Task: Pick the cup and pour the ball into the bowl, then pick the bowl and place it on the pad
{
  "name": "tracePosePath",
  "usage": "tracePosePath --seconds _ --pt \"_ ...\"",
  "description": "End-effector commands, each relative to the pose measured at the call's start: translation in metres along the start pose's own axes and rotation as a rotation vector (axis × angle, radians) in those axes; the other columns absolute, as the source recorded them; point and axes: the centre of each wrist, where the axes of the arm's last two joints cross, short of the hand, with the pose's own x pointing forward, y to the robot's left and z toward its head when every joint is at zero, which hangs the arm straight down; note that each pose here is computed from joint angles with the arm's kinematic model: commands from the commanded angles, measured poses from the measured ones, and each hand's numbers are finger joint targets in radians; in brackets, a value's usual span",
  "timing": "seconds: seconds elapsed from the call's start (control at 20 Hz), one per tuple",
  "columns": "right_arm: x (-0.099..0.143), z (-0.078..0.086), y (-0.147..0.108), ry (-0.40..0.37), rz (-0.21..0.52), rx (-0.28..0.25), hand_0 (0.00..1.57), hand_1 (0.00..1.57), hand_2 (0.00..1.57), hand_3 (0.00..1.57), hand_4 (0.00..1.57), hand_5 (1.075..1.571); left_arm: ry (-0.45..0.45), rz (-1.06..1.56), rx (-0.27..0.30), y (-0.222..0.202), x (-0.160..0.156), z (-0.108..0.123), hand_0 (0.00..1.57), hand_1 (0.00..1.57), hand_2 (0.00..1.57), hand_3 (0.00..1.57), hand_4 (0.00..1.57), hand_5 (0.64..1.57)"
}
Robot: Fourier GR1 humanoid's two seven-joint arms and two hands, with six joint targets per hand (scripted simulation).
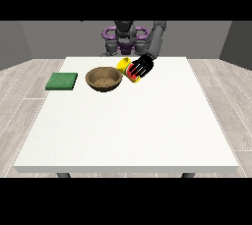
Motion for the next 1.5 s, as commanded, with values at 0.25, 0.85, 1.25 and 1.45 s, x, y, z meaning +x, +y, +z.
tracePosePath --seconds 0.25,0.85,1.25,1.45 --pt "-0.007 -0.004 0.002 -0.030 -0.006 0.019 0.00 0.00 0.00 0.00 0.32 1.562 -0.003 -0.218 0.036 -0.006 0.036 -0.035 1.41 1.41 1.57 1.57 0.94 1.564" --pt "-0.043 -0.009 0.006 0.120 -0.038 -0.013 0.00 0.00 0.00 0.00 0.38 1.565 -0.245 -0.755 -0.166 -0.056 0.048 -0.002 1.33 1.33 1.43 1.43 0.98 1.480" --pt "-0.079 -0.001 -0.004 0.222 -0.022 -0.076 0.00 0.00 0.00 0.00 0.38 1.566 -0.548 -1.173 -0.274 -0.068 0.098 -0.027 1.50 1.50 1.57 1.57 1.02 1.515" --pt "-0.073 -0.018 -0.007 0.178 -0.030 -0.052 0.00 0.00 0.00 0.00 0.38 1.566 -0.557 -1.257 -0.217 -0.085 0.117 -0.012 1.50 1.50 1.57 1.57 1.05 1.509"
